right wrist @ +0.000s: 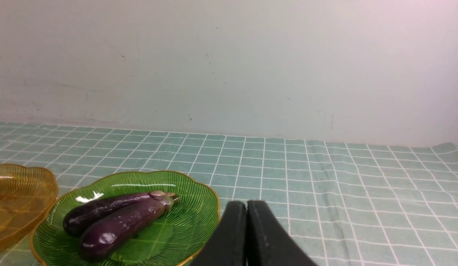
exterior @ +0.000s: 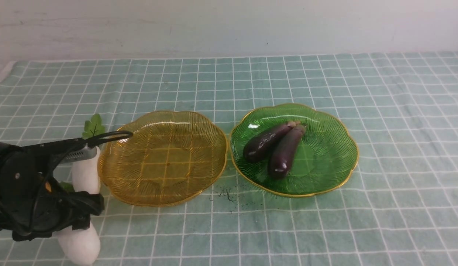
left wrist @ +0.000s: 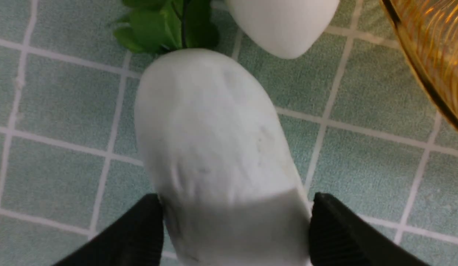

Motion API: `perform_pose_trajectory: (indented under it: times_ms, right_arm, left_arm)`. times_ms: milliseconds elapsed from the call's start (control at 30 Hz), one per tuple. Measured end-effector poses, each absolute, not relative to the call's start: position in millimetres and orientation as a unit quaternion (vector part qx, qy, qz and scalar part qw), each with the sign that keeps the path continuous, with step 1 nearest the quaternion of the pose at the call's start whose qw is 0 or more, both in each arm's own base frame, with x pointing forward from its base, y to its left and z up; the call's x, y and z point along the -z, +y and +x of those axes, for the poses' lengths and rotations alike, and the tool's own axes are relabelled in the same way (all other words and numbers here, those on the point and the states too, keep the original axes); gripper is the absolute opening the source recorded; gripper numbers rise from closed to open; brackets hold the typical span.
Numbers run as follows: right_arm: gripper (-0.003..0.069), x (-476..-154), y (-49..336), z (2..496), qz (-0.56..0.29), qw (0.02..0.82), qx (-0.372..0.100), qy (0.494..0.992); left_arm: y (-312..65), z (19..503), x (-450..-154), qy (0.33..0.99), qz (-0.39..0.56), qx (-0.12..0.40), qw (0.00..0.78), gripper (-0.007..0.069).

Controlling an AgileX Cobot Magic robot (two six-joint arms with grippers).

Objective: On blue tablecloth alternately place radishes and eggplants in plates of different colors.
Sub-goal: 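Pick up the white radish and place it in the left plate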

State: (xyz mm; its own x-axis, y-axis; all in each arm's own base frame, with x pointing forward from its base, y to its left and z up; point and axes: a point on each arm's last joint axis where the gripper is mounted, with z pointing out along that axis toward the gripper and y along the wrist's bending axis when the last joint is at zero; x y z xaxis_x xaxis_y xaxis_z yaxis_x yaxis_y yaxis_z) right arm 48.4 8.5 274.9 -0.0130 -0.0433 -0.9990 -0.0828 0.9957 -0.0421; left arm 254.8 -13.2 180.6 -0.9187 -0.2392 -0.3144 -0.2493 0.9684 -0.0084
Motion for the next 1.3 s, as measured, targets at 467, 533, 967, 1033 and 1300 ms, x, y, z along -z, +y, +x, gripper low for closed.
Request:
perform_pose_trajectory:
  times_ms: [467,533,967,1033,1300]
  right_arm:
    - [-0.0015,-275,8,48,-0.044,0.701,-0.014,0.712]
    - [-0.0015,-275,8,48,-0.044,0.701,-0.014,0.712]
    - [-0.0015,-275,8,48,-0.044,0.701,-0.014,0.712]
    - [-0.0015,-275,8,48,-0.044,0.701,-0.014,0.712]
    - [-0.0015,-275,8,48,-0.044,0.701,-0.014,0.712]
  left_arm:
    - [-7,248,-195,0.989,-0.1,-0.073,0.077,0.043]
    - [-6,247,-211,0.989,-0.096,-0.083,0.076,0.0429]
    - [-31,271,-306,0.973,-0.052,0.067,0.215,0.0425]
    - [-39,281,-303,0.972,-0.025,0.098,0.213,0.0425]
    - [-68,343,-265,0.958,0.057,0.198,0.199,0.0424]
